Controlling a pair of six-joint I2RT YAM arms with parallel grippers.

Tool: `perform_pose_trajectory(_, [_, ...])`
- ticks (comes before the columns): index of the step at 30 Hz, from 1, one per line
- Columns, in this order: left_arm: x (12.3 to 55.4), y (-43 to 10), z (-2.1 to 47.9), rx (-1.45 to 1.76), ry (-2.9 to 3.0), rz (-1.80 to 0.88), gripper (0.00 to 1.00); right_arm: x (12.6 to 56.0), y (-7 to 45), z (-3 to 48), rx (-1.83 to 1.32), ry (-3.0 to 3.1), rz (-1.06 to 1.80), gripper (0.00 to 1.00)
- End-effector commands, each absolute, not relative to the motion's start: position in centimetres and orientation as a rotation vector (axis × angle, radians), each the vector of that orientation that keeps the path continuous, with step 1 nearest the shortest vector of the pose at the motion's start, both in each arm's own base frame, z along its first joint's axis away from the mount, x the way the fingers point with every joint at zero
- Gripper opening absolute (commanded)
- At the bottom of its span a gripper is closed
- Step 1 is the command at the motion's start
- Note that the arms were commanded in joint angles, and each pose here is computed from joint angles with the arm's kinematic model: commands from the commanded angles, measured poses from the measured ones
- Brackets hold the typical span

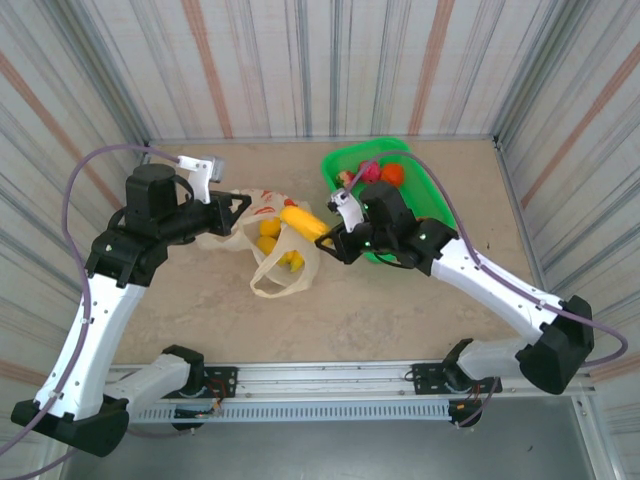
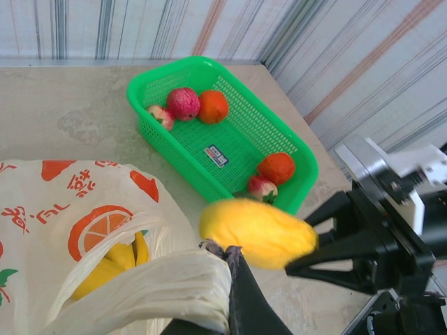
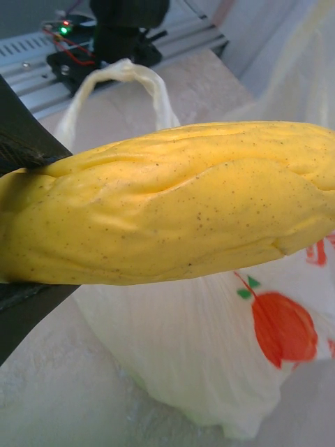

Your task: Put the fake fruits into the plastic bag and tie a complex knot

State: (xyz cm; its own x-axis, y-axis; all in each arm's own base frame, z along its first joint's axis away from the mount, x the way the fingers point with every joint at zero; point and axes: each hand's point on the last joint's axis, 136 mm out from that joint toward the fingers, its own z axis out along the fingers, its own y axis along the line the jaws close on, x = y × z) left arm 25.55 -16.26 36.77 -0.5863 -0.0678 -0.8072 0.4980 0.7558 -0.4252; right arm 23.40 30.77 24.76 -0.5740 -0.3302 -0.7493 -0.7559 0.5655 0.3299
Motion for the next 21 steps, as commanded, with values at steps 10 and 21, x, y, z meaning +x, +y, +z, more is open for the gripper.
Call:
perform_pose_trajectory(10, [25.0,-16.4,36.6,0.355,2.045,-0.806,0.00,22.4,34.5,20.6,-1.022,2.346,0.775,0.34])
perform_pose_trajectory(21, [24.7,-16.7,37.4,0.359,2.019,-0.849,0.00,27.2,43.9,20.5,-0.906,2.498,0.852,0.36])
